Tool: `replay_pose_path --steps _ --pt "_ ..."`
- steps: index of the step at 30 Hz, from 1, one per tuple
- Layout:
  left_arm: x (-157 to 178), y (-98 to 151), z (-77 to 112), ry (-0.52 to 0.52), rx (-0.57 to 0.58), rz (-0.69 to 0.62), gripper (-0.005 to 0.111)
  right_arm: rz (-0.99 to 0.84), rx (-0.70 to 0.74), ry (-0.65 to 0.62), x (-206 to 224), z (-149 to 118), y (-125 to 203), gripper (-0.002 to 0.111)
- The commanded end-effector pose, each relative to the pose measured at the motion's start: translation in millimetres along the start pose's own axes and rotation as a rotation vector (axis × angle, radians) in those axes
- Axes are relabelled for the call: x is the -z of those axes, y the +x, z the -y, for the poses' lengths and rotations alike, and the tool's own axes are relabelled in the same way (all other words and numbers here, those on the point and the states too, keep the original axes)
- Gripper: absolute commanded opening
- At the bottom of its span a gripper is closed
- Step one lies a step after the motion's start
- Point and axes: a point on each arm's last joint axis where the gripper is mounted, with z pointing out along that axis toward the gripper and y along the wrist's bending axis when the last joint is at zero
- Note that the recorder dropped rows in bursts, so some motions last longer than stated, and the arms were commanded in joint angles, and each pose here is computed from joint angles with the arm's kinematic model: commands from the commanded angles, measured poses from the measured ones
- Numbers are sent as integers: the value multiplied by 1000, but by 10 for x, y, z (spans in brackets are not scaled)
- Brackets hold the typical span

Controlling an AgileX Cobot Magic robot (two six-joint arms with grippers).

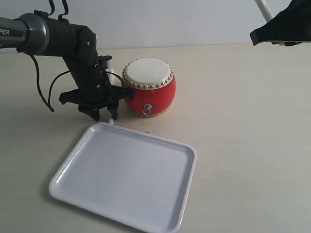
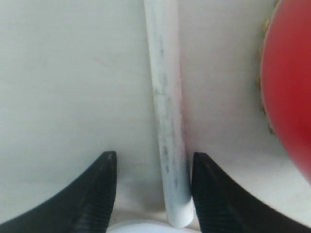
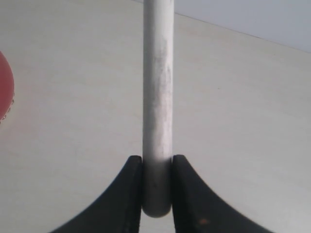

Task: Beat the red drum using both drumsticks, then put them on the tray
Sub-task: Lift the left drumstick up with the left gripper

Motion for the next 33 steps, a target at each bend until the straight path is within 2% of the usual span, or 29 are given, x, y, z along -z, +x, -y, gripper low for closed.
replay_pose_path --steps 1,3,8,12,18,24,26,28,33 --pt "-21 -10 -24 -9 8 -2 47 13 6 1 15 12 -4 0" --pt "-21 -16 -23 -8 7 4 42 15 9 1 15 12 -6 0" --pt "-20 -32 -49 -11 9 11 18 15 9 1 15 12 -6 0" --pt "-12 -85 -182 -17 35 12 1 15 9 1 15 12 -6 0" --pt "226 -224 -561 -21 84 43 0 17 9 1 15 11 -8 0" --pt "695 -256 -911 -54 40 109 0 -25 -6 -82 85 -40 -99 0" --pt "810 -166 -958 -89 5 155 0 -89 8 -130 81 -74 -136 0" --pt "874 -50 -975 -81 2 192 0 -186 23 -172 26 -111 -140 0" --pt "953 490 -992 -7 16 310 0 -300 -2 -302 -72 -243 -96 0"
